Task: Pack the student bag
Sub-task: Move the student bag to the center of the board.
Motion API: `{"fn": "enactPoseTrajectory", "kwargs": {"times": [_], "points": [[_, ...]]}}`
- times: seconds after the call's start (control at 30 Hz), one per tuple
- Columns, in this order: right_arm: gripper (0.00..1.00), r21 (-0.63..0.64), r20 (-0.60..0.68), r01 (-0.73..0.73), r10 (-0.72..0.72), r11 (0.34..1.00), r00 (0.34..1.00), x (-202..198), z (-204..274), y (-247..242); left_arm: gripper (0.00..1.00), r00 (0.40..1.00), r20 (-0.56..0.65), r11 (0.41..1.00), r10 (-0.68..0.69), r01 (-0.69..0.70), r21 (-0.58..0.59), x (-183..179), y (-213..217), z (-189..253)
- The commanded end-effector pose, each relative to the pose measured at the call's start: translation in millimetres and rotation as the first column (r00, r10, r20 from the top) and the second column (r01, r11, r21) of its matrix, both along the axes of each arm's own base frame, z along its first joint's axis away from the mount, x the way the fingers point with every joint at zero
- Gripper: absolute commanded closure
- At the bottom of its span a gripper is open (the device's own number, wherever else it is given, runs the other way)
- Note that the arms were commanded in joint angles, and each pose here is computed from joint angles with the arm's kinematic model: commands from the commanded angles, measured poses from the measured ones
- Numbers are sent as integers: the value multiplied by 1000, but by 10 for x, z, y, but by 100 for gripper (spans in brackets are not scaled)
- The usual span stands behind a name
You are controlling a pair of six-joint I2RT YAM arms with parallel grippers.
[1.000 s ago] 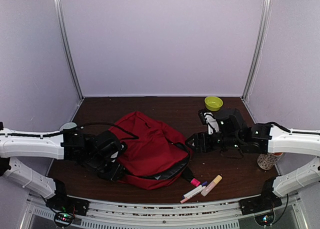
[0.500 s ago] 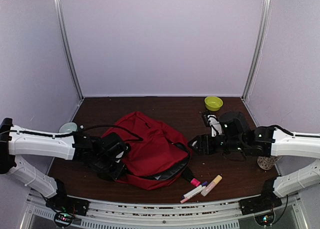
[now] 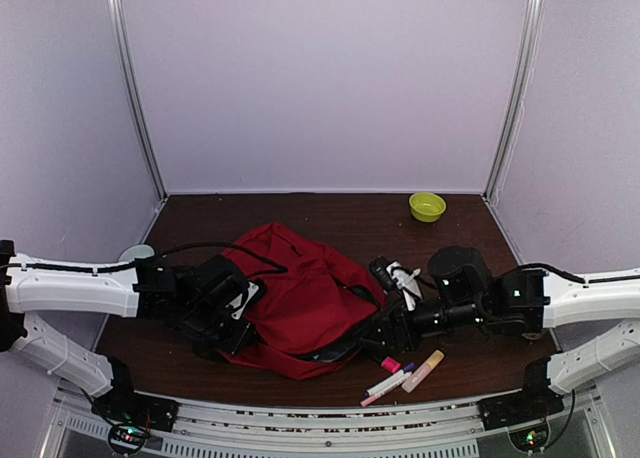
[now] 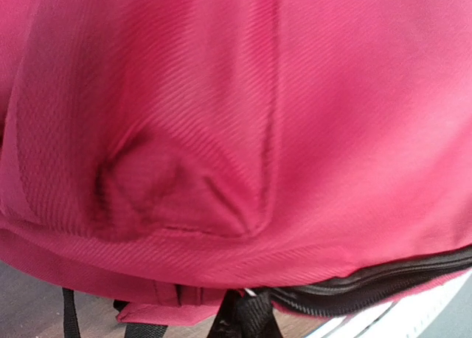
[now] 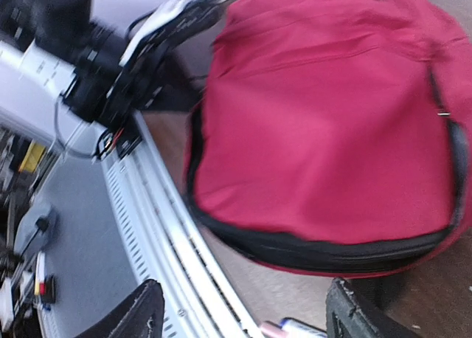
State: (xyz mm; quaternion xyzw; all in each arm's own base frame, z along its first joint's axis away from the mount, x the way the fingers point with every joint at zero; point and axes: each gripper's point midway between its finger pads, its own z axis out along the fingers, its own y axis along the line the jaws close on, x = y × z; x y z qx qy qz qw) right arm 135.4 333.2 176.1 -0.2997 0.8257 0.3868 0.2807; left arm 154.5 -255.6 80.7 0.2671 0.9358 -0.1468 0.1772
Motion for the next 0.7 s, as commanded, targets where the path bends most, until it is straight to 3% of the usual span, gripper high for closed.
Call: {"fn": "enactPoseTrajectory", "kwargs": {"times": [0.0, 0.2, 0.43, 0.67], "points": [[25, 41, 4, -178, 178, 983, 984, -372, 17, 317, 100, 998, 42, 991, -38, 44, -130, 48, -271, 362], [30, 28, -6, -317, 317, 948, 948, -783, -125, 686, 100, 997, 67, 988, -27, 37, -150, 83, -282, 501], [41, -46, -11, -257, 257, 965, 966, -637, -390, 899, 100, 995, 95, 994, 23, -12, -110, 276, -295, 583], [42, -102, 15, -199, 202, 975, 979, -474, -503, 978, 100, 991, 124, 991, 58, -43, -127, 775, -374, 718]]}}
